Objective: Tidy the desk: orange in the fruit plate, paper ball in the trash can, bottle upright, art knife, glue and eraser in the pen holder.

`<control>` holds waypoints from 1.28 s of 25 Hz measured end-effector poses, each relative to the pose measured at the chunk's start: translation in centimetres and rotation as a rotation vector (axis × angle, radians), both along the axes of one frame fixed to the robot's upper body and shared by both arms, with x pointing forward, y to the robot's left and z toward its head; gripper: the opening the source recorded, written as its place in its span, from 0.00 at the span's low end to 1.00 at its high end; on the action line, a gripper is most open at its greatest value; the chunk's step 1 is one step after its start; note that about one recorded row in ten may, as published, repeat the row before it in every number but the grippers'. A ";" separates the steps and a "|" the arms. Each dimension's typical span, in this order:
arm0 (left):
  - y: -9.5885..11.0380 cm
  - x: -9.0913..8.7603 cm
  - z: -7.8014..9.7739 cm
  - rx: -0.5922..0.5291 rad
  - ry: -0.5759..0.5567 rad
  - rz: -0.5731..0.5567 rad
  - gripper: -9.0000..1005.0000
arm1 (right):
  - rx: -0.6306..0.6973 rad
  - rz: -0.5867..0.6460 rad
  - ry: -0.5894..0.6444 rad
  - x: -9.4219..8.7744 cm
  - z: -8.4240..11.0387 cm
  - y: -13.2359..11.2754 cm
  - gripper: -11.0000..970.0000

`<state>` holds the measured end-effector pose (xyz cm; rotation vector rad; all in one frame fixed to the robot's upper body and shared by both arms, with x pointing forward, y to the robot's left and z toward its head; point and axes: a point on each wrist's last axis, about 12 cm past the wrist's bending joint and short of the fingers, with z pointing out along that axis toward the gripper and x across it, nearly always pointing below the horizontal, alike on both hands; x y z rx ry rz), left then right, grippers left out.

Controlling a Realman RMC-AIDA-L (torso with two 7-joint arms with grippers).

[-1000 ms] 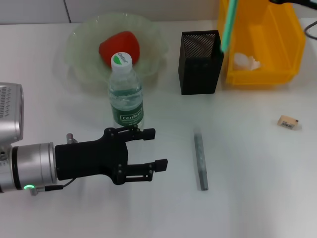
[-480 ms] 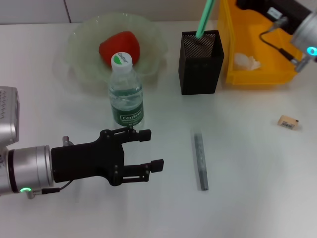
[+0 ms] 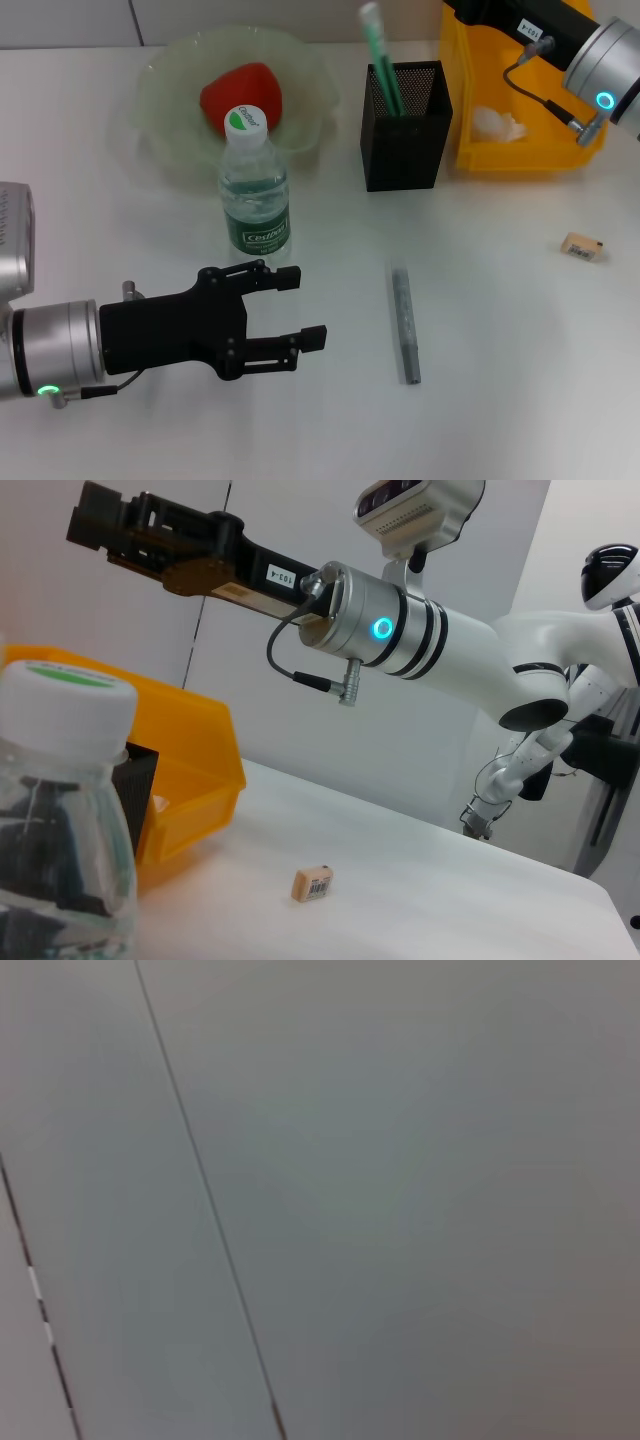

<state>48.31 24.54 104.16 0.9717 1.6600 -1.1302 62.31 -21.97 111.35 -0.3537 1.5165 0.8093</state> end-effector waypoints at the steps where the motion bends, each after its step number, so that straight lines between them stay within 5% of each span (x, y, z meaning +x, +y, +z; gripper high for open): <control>1: 0.0 0.0 0.0 0.000 0.001 0.001 0.80 | 0.004 0.006 -0.004 -0.1 0.1 -0.1 0.43; 5: 0.1 -0.1 0.0 -0.003 0.003 0.005 0.80 | 0.042 0.052 -0.032 -1.0 0.7 -1.0 0.56; 12: 0.0 -0.2 -0.1 -0.003 0.005 0.002 0.80 | -0.099 0.198 0.071 -2.5 4.0 -3.3 0.56; 18: -0.1 -0.1 0.1 -0.003 -0.002 -0.010 0.80 | -0.445 0.348 0.278 -4.4 8.7 -4.3 0.56; 23: -0.3 0.1 0.2 -0.003 -0.012 -0.022 0.80 | -0.894 0.297 0.513 -4.8 11.8 -4.8 0.56; 27: -0.4 0.1 0.3 -0.007 -0.012 -0.028 0.80 | -1.127 0.252 0.639 -4.7 11.8 -4.8 0.56; 32: -0.5 0.1 0.2 -0.008 -0.014 -0.029 0.80 | -1.290 0.249 0.651 -3.8 8.6 -4.2 0.55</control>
